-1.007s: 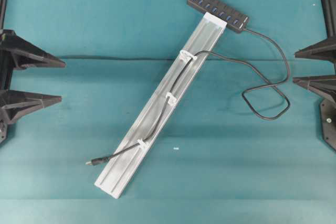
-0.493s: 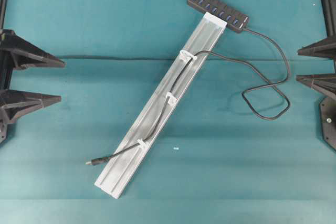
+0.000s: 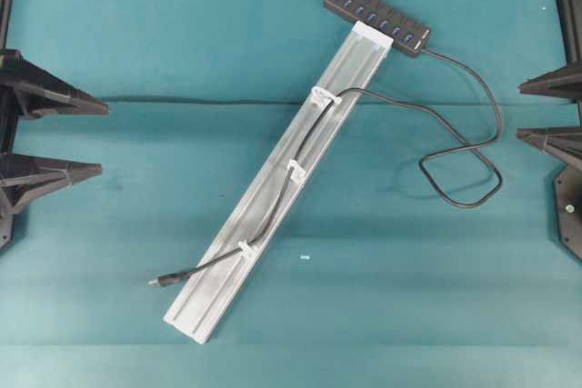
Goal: Pass the USB cable through three rings with both arms.
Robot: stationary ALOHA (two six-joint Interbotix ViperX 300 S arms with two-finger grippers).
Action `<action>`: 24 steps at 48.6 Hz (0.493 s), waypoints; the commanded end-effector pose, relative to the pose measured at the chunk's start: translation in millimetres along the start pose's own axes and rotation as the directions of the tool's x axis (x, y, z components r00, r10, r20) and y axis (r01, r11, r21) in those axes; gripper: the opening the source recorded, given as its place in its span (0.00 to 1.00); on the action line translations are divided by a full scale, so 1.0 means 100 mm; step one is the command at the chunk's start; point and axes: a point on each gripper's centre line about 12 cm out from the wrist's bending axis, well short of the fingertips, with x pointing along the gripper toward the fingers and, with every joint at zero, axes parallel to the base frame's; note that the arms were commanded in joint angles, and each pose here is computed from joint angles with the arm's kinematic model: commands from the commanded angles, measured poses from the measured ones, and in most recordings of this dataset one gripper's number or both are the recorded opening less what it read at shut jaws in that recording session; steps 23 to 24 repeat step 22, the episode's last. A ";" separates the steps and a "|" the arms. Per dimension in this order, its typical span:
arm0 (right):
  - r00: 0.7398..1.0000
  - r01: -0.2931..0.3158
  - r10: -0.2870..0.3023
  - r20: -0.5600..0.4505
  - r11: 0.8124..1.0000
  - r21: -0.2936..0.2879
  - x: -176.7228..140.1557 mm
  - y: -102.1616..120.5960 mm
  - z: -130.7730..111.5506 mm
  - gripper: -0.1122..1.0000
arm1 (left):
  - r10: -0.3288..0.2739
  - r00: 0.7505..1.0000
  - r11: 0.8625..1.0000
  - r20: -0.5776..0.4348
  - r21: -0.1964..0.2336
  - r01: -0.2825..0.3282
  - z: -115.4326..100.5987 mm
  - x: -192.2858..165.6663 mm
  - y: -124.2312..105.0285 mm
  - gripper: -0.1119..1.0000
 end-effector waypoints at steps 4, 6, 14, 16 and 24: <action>1.000 0.005 -0.006 0.008 1.000 0.012 0.00 0.00 0.04 0.84 | -0.004 1.000 1.000 0.029 0.008 0.004 0.09 0.00 -0.01 0.90; 1.000 0.009 -0.009 0.007 1.000 0.016 0.00 -0.01 0.03 0.84 | -0.004 1.000 1.000 0.030 0.008 0.004 0.10 -0.01 -0.01 0.90; 1.000 0.009 -0.010 0.018 1.000 0.016 -0.01 -0.01 0.04 0.84 | -0.002 1.000 1.000 0.021 0.003 0.002 0.08 0.01 -0.01 0.90; 1.000 0.007 -0.008 0.025 1.000 0.016 -0.03 -0.01 0.06 0.84 | -0.001 1.000 1.000 0.015 -0.002 0.001 0.06 0.01 -0.01 0.90; 1.000 0.005 -0.005 0.026 1.000 0.015 -0.11 0.00 0.05 0.84 | 0.000 1.000 1.000 0.006 0.002 0.000 0.04 0.02 0.00 0.90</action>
